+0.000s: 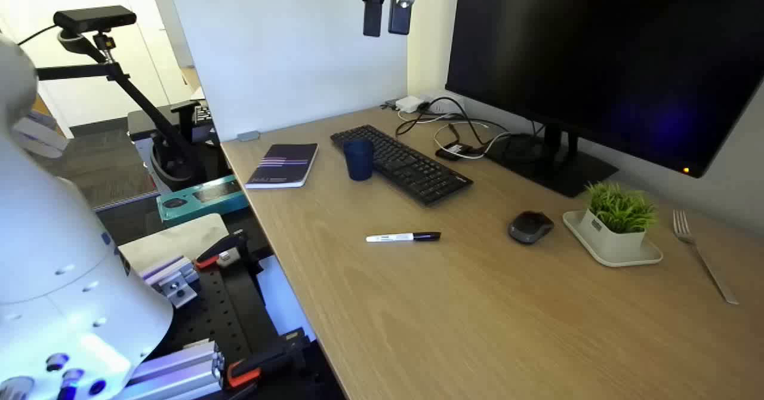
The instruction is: Put the marker in the cup
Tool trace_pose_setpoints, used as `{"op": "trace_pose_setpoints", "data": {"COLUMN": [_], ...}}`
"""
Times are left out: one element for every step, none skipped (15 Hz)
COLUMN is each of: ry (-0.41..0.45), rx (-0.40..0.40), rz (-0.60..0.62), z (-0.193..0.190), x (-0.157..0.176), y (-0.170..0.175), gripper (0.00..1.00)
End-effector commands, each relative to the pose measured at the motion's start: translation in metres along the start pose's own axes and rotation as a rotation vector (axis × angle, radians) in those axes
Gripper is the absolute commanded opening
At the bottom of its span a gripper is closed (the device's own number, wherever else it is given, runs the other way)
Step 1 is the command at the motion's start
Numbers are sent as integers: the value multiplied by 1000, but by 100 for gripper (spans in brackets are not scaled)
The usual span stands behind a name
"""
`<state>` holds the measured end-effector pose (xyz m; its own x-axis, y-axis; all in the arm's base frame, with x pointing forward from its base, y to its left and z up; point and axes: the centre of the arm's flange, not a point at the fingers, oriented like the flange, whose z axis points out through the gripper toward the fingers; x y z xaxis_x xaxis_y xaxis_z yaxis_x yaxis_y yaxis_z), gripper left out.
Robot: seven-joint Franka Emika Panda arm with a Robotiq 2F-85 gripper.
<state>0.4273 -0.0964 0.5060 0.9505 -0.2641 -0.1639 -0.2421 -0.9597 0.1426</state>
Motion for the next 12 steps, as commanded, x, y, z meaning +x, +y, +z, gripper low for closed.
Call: {"op": "trace_pose_setpoints", "data": {"ry": [0,0,0,0,0,0,0,0,0,0,-5,-17], "rx": [0,0,0,0,0,0,0,0,0,0,-10,-4], "rz": [0,0,0,0,0,0,0,0,0,0,31,50], "z": [0,0,0,0,0,0,0,0,0,0,8,17], "x": [0,0,0,0,0,0,0,0,0,0,6,12], "y": [0,0,0,0,0,0,0,0,0,0,-1,-2], "gripper": [100,100,100,100,100,100,100,100,100,100,100,100]}}
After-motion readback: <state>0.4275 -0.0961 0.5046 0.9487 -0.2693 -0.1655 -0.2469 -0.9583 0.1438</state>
